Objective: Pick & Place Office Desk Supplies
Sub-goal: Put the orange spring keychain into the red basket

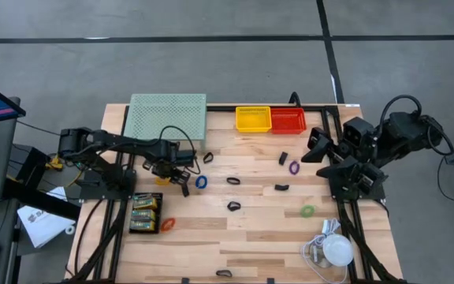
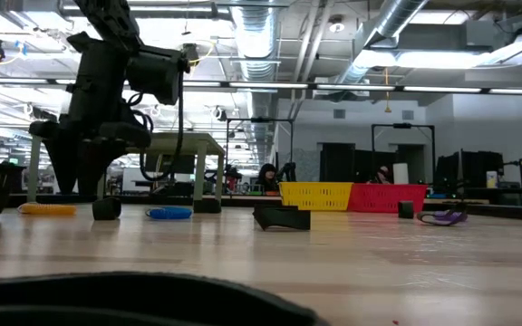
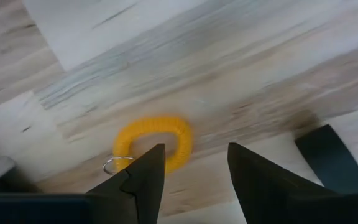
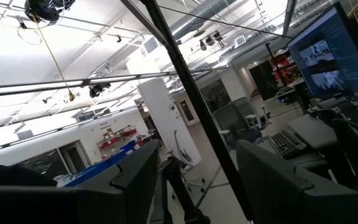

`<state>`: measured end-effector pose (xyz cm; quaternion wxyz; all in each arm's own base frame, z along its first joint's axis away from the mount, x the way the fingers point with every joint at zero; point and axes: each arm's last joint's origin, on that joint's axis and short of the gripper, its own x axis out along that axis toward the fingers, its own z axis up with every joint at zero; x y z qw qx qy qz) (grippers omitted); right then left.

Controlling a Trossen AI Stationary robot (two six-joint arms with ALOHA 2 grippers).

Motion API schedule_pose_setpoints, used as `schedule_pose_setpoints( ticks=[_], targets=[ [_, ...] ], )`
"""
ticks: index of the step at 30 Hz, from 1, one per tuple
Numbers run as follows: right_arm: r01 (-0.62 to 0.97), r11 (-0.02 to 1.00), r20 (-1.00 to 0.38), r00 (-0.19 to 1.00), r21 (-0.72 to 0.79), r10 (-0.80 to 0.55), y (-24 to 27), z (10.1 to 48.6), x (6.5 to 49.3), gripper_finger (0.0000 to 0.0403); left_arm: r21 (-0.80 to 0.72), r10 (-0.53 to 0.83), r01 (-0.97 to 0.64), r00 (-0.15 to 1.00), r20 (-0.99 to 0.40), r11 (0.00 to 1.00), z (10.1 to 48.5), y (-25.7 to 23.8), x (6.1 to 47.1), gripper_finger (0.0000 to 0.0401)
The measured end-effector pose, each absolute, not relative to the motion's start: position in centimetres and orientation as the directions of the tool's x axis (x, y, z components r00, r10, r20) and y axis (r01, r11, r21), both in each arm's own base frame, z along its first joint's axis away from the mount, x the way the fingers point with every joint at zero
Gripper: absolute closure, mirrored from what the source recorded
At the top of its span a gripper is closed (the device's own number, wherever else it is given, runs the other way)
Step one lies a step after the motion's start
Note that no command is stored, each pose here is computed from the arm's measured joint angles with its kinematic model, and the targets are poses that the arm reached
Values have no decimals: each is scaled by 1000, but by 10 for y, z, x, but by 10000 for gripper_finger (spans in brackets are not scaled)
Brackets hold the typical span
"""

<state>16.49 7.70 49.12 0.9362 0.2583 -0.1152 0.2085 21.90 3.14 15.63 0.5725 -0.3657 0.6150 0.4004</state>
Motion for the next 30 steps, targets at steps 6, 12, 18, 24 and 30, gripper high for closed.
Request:
schedule_pose_setpoints(
  ticks=[6,12,18,24,30],
  targets=[
    [-449,774,316,888,446,334,80,489,171,191,47,-23,-918,-61,-998,395,147,29,215,233],
    [-462,768,331,881,445,338,82,490,171,191,31,-26,-924,-45,-999,381,137,27,211,234],
    [-464,765,338,879,446,337,82,491,171,191,3,-41,-927,-19,-999,375,130,26,208,260],
    [-457,766,339,882,452,327,82,491,171,191,-4,-43,-929,-13,-999,371,130,26,209,327],
    [-462,763,342,880,452,330,84,491,170,191,-1,-37,-935,-13,-999,356,129,26,209,391]
  ],
)
